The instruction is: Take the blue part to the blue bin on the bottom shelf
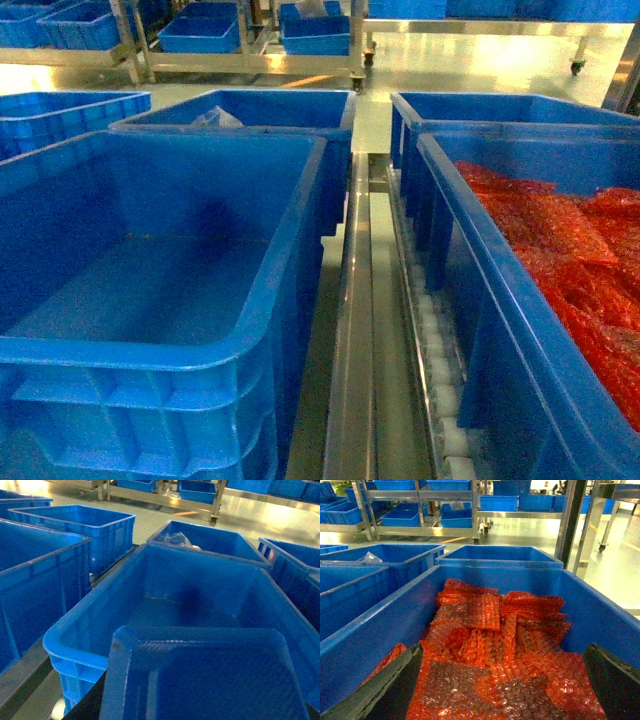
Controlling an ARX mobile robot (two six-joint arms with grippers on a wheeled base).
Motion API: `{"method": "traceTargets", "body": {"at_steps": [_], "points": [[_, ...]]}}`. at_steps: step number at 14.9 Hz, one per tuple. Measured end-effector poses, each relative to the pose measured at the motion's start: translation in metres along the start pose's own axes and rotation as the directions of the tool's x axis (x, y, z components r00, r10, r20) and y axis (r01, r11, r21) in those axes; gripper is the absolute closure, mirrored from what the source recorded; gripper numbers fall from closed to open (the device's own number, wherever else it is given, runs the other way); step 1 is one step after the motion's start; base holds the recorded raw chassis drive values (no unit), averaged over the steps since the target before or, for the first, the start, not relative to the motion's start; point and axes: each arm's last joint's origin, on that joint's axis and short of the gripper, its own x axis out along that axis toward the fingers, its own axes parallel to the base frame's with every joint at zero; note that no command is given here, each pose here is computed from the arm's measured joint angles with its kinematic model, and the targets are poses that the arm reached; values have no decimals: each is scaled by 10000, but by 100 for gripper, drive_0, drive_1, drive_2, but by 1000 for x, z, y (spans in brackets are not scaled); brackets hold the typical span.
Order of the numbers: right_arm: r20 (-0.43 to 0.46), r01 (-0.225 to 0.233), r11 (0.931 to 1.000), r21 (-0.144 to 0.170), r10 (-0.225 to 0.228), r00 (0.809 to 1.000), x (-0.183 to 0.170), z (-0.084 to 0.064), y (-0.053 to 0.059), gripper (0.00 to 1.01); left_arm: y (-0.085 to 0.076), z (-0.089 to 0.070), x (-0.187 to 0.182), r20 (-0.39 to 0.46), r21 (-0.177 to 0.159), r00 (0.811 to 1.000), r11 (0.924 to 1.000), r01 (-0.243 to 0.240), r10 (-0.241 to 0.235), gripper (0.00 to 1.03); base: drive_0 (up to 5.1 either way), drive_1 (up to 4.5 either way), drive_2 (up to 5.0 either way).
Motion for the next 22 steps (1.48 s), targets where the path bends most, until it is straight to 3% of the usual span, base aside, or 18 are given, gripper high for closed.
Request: {"method": "traceTargets", "body": {"at_steps": [18, 19, 21, 22], "points": [[0, 0, 10000, 0, 0, 10000, 0, 0, 0, 3, 0, 0, 0, 0, 0, 10000, 10000, 0, 0, 60, 0, 0, 0], [0, 0, 10000, 0, 0, 10000, 0, 0, 0, 3, 0, 1, 1, 371, 150, 9993, 9999, -43, 38, 60, 0, 0, 0], [0, 0, 10000, 0, 0, 10000, 0, 0, 0, 3, -5, 5, 3, 890, 1074, 9958, 9942, 103, -199, 60, 0, 0, 0], [0, 0, 10000, 0, 0, 10000, 0, 0, 0, 3, -11, 6, 9, 795, 1358, 9953, 9897, 443, -555, 60, 0, 0, 0]]}}
